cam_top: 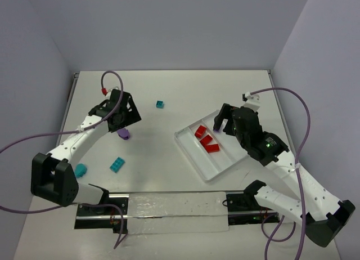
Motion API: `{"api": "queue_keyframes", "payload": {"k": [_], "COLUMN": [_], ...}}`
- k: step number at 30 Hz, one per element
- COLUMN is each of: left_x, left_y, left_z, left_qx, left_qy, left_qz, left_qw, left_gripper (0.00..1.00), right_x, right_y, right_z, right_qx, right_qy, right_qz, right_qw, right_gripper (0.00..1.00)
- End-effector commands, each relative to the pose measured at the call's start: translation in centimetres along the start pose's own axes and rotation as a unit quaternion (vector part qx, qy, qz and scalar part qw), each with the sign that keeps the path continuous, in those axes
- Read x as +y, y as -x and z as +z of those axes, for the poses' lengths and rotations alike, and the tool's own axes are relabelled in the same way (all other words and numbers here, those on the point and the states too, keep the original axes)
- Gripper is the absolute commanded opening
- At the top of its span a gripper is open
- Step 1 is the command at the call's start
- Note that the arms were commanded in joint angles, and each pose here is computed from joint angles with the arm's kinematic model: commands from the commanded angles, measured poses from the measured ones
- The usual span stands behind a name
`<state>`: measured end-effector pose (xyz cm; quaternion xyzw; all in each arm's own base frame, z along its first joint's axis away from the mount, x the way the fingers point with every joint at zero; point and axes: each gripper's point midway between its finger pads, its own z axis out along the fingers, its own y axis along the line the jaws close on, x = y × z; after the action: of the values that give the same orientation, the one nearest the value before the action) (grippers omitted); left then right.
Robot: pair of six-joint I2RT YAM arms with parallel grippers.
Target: Sort the legos into containers by color
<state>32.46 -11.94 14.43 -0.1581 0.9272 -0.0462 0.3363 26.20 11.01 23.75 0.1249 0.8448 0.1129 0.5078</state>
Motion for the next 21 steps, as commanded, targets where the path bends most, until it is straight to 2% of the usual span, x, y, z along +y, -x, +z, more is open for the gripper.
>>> {"api": "queue_keyframes", "payload": {"k": [1,8,14,19,21], "left_x": [2.7,5.5,5.9,6.6,6.7], "left_y": [0.2,0.3,-0.5,-1.5,-1.8], "left_z": [2.1,6.6,8.8,10.6,10.9], "left_qx": [0.003,0.007,0.023,0.032,0.034], "left_qy": [0.046,0.141,0.145,0.162,0.164], "left_qz": [-0.067,-0.12,-0.141,-0.151,-0.151], "left_qw": [0.997,0.983,0.979,0.975,0.974], "left_gripper": [0.97,0.97,0.97,0.85,0.73], "right_x": [2.1,2.2,2.1,2.1,2.2], "right_y": [1.7,1.6,1.4,1.1,1.1], "right_z": [-0.3,-0.3,-0.1,0.3,0.2], "right_qx": [-0.024,-0.022,-0.019,-0.014,-0.015], "right_qy": [0.046,0.05,0.047,0.044,0.044], "right_qz": [0.022,0.023,0.022,0.02,0.021], "right_qw": [0.998,0.998,0.998,0.999,0.999], "right_gripper": [0.92,0.92,0.92,0.92,0.92]}}
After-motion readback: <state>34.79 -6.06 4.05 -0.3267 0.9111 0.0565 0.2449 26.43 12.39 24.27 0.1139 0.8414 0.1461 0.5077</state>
